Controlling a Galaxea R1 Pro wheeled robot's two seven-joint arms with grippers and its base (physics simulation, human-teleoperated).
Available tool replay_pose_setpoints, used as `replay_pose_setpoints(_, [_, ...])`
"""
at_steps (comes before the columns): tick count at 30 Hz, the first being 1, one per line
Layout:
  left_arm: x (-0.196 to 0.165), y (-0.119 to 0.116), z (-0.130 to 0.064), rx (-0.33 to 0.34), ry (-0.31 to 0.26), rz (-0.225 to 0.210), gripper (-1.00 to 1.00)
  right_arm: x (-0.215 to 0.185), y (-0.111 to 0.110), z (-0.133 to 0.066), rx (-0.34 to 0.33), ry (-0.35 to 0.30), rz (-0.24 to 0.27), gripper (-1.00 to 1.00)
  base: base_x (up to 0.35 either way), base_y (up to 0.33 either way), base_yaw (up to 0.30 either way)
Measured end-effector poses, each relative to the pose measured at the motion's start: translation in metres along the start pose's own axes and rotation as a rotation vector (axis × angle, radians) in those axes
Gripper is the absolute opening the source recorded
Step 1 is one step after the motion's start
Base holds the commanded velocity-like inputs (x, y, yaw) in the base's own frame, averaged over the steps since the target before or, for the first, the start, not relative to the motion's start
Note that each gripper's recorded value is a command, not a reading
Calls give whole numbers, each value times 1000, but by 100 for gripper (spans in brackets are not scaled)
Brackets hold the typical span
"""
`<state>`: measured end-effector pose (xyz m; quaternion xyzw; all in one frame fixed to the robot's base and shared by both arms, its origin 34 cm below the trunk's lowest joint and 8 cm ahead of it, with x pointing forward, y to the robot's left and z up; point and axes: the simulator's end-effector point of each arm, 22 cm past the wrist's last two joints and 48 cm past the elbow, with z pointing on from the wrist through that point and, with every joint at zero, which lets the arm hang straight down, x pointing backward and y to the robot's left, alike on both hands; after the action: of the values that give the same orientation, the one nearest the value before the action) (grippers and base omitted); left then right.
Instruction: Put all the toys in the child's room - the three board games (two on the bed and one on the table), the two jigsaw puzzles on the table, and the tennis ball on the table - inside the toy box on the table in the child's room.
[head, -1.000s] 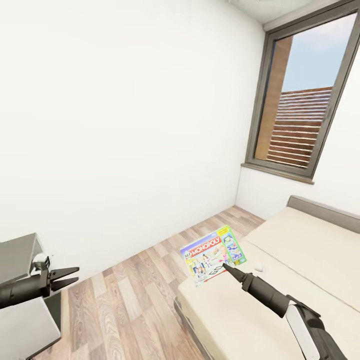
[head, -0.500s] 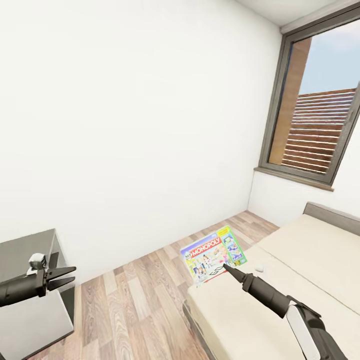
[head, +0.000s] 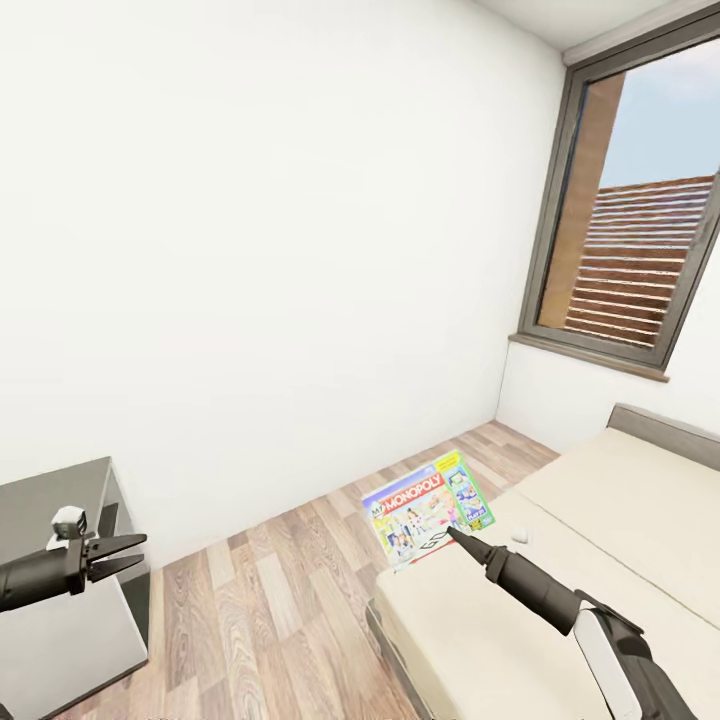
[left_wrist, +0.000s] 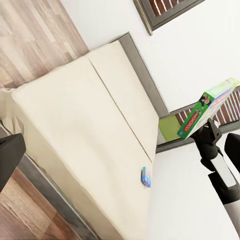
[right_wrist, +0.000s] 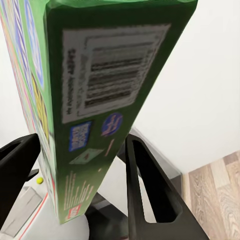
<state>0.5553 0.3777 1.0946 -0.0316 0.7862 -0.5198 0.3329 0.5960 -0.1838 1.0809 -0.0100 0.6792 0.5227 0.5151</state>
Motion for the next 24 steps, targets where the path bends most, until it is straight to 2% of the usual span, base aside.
replay_pose_setpoints(11, [3,7,3,-7,8,-16,100,9,-5,4,10,14,17,-100,0,0,42])
replay_pose_setpoints(16, [3,10,3,-10,10,-22,100,12,-8,4,15,19,22,-100,-22,1,155])
replay_pose_setpoints(24, [4,14,5,-15,14,-32,100,15,-13,4,23,25,29,-100,-179,88,212])
